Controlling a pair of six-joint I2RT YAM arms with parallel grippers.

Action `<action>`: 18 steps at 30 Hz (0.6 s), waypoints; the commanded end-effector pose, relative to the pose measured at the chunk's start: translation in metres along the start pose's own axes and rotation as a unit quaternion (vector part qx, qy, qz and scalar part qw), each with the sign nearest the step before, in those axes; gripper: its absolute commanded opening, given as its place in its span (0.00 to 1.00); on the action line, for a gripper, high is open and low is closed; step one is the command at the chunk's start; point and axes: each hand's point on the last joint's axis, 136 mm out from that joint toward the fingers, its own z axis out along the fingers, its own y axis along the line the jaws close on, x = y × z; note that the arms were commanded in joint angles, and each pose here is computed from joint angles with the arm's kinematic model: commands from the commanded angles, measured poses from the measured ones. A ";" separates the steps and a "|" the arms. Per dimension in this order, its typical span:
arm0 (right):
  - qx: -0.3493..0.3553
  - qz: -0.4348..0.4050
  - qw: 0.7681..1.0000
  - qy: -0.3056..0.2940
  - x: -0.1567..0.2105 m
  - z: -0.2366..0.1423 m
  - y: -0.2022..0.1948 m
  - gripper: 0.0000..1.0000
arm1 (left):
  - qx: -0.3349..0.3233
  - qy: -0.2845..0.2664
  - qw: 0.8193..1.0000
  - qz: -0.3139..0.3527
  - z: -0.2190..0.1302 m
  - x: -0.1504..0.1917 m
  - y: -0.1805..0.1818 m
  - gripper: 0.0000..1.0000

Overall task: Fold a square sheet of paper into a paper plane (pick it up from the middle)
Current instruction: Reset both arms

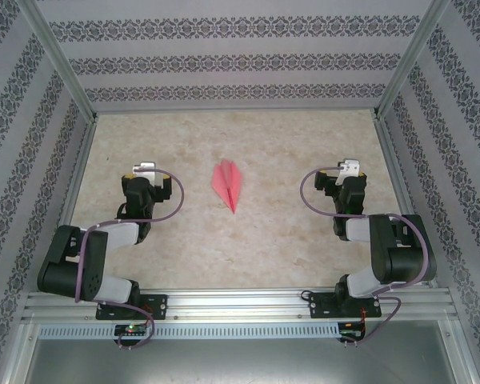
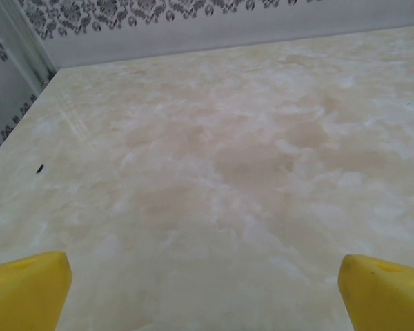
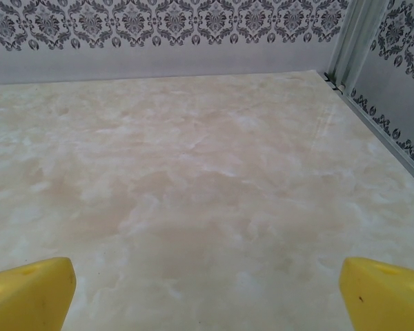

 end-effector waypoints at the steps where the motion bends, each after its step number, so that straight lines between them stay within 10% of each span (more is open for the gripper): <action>1: 0.002 0.009 1.000 -0.029 -0.019 0.000 0.001 0.98 | 0.020 -0.037 0.999 -0.003 0.011 -0.009 -0.001 1.00; 18: 0.004 0.008 1.000 -0.028 -0.018 0.000 0.000 0.98 | -0.001 -0.036 0.999 -0.026 0.013 -0.002 0.011 1.00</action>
